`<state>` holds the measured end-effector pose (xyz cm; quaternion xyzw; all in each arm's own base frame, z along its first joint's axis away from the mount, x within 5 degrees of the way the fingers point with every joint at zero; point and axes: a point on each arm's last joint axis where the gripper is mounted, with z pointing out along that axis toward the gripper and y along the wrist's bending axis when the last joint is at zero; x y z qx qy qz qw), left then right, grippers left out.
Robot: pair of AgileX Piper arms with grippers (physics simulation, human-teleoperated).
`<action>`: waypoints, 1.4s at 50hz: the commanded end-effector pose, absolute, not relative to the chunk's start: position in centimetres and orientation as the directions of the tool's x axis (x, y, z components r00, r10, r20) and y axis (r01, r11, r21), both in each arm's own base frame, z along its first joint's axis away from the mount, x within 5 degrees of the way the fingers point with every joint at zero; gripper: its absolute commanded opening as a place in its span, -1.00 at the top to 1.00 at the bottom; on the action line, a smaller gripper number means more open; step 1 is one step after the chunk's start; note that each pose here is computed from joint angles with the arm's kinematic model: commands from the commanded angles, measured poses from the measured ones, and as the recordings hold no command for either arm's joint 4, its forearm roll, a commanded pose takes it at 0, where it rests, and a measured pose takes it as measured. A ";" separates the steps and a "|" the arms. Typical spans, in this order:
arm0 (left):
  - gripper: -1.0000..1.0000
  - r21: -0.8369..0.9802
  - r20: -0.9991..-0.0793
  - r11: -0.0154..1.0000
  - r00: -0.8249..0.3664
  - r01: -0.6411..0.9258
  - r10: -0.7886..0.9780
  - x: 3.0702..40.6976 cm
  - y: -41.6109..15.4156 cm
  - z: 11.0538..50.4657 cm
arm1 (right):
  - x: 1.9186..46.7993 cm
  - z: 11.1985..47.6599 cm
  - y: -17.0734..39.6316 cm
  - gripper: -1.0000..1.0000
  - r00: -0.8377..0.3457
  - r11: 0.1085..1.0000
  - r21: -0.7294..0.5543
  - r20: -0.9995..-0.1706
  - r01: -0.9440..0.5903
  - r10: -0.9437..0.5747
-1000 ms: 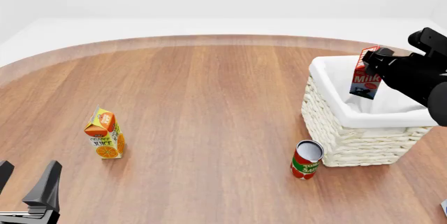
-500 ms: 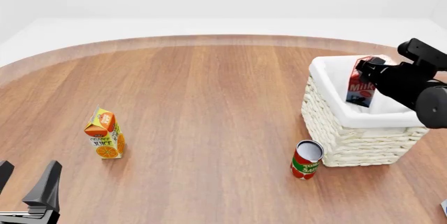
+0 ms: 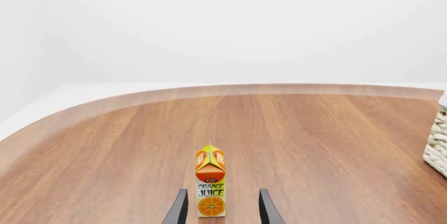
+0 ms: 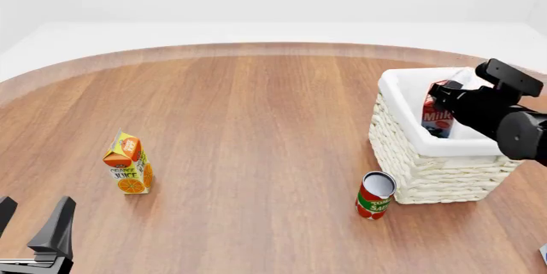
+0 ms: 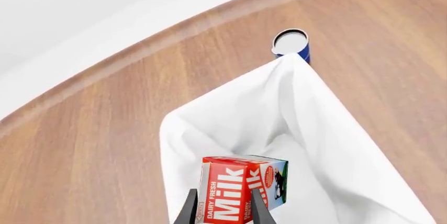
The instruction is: Pick the milk and place it in the basket.
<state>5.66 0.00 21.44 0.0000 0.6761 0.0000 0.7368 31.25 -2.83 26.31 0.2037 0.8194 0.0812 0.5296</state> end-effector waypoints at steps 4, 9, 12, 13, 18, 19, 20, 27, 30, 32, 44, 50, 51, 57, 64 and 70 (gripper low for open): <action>-1.00 0.000 -0.996 1.000 0.086 0.000 0.000 5.7 0.0 21.4 | 31.9 26.3 -3.0 1.00 -0.337 0.904 0.352 -0.843 0.243 0.419; -1.00 0.000 -0.996 1.000 0.086 0.000 0.000 5.7 0.0 21.4 | 31.9 25.9 -3.2 1.00 -0.341 0.904 0.347 -0.843 0.249 0.417; -1.00 0.000 -0.996 1.000 0.086 0.000 0.000 5.7 0.0 21.4 | 31.7 25.8 -3.4 1.00 -0.341 0.903 0.345 -0.842 0.254 0.418; -1.00 0.000 -0.996 1.000 0.086 0.000 0.000 5.7 0.0 21.4 | 31.7 25.8 -3.4 1.00 -0.341 0.903 0.345 -0.842 0.254 0.418; -1.00 0.000 -0.996 1.000 0.086 0.000 0.000 5.7 0.0 21.4 | 31.8 25.6 -3.5 1.00 -0.343 0.901 0.348 -0.839 0.259 0.423; -1.00 0.000 -0.996 1.000 0.086 0.000 0.000 5.7 0.0 21.4 | 31.8 25.6 -3.5 1.00 -0.343 0.901 0.348 -0.839 0.259 0.423; -1.00 0.000 -0.996 1.000 0.086 0.000 0.000 5.7 0.0 21.4 | 31.9 25.6 -3.5 1.00 -0.346 0.903 0.343 -0.840 0.259 0.418; -1.00 0.000 -0.996 1.000 0.086 0.000 0.000 5.7 0.0 21.4 | 31.9 25.7 -3.6 1.00 -0.343 0.900 0.347 -0.838 0.264 0.423; -1.00 0.000 -0.996 1.000 0.086 0.000 0.000 5.7 0.0 21.4 | 31.9 25.6 -3.8 1.00 -0.345 0.900 0.344 -0.838 0.267 0.422; -1.00 0.000 -0.996 1.000 0.086 0.000 0.000 5.7 0.0 21.4 | 31.9 25.5 -3.7 1.00 -0.345 0.899 0.347 -0.837 0.267 0.426; -1.00 0.000 -0.996 1.000 0.086 0.000 0.000 5.7 0.0 21.4 | 32.7 25.3 -4.0 -1.00 -0.345 0.896 0.348 -0.834 0.276 0.430; -1.00 0.000 -0.996 1.000 0.086 0.000 0.000 5.7 0.0 21.4 | 33.1 25.3 -3.9 -1.00 -0.346 0.900 0.345 -0.837 0.268 0.424; -1.00 0.000 -0.996 1.000 0.086 0.000 0.000 5.7 0.0 21.4 | 33.1 25.3 -3.9 -1.00 -0.346 0.900 0.345 -0.837 0.268 0.424; -1.00 0.000 -0.996 1.000 0.086 0.000 0.000 5.7 0.0 21.4 | 33.1 25.4 -4.0 -1.00 -0.342 0.900 0.344 -0.839 0.269 0.423; -1.00 0.000 -0.996 1.000 0.086 0.000 0.000 5.7 0.0 21.4 | 32.8 25.6 -3.7 -1.00 -0.337 0.900 0.348 -0.841 0.261 0.423; -1.00 0.000 -0.996 1.000 0.086 0.000 0.000 5.7 0.0 21.4 | 31.7 26.2 -3.5 -1.00 -0.336 0.906 0.340 -0.847 0.253 0.412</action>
